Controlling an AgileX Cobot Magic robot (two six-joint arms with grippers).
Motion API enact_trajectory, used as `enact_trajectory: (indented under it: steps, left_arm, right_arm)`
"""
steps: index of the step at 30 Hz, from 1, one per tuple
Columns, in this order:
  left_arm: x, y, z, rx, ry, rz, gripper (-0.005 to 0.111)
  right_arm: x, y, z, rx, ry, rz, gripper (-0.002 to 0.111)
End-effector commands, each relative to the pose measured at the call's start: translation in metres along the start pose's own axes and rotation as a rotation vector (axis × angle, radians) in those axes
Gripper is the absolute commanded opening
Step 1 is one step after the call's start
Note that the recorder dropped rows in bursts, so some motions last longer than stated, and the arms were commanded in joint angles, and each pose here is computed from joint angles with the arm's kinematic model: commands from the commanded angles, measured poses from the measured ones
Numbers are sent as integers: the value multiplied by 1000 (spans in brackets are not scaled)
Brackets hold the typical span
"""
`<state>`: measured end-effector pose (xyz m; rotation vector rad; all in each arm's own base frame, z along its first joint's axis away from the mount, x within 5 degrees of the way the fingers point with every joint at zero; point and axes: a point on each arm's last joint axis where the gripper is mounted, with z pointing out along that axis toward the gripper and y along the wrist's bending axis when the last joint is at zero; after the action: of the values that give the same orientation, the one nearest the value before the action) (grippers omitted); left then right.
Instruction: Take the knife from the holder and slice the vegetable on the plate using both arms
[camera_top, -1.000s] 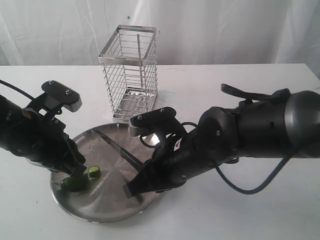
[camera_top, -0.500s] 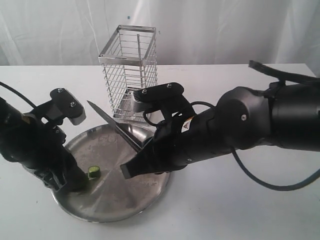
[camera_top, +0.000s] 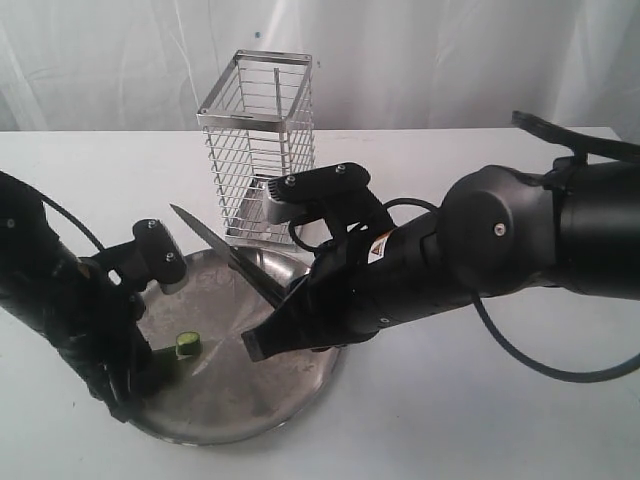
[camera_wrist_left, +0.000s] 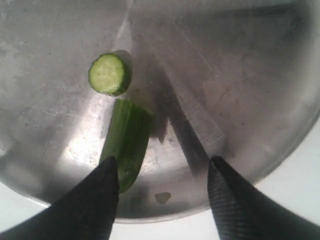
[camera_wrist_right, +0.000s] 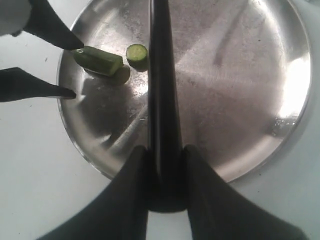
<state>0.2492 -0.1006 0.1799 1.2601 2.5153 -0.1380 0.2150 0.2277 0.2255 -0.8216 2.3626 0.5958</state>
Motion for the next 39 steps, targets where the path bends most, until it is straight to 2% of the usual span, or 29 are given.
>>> enact_trajectory:
  steps: [1,9,12,13,14,16,17,19,22,25,28,31,33,36,39]
  left_arm:
    - [1,4,17,-25,17,38,58]
    - [3,10,37,-40,51,68,55]
    - [7,8,45,-8,92,53,39]
    - [8,8,47,-4,99,33,30]
    - [6,9,47,-18,85,-28,17]
    - [-5,14,36,-37,46,-167,7]
    - [-10,15,29,-35,39,-188,6]
    - [-21,18,10,-24,23,-195,8]
    - [-37,12,-4,58,-63,-255,16]
    - [-50,-1,5,165,-130,-276,23]
    - [-61,-10,21,173,-164,-317,23]
    - [-59,-9,50,176,-124,-372,23]
    - [-61,-7,55,161,-141,-401,30]
    - [-64,-7,47,164,-167,-412,50]
    - [-65,-9,35,173,-183,-391,56]
  right_arm:
    - [-2,0,-4,0,-16,2,0]
    - [-3,0,-4,4,-26,2,0]
    - [-4,0,-4,6,-33,2,0]
    - [-4,0,-4,6,-33,2,0]
    - [-4,0,-4,6,-33,2,0]
    - [-4,0,-4,6,-33,2,0]
    - [-4,0,-4,7,-35,0,0]
    - [-4,-1,-4,9,-38,-4,0]
    - [-8,-3,-6,26,-74,-19,0]
    - [-11,-16,-20,46,-83,14,0]
    - [-8,-30,-34,84,-31,29,0]
    - [3,-40,-43,145,88,20,0]
    - [6,-40,-45,153,124,21,0]
    - [7,-40,-47,152,136,18,0]
    - [8,-40,-47,152,147,16,0]
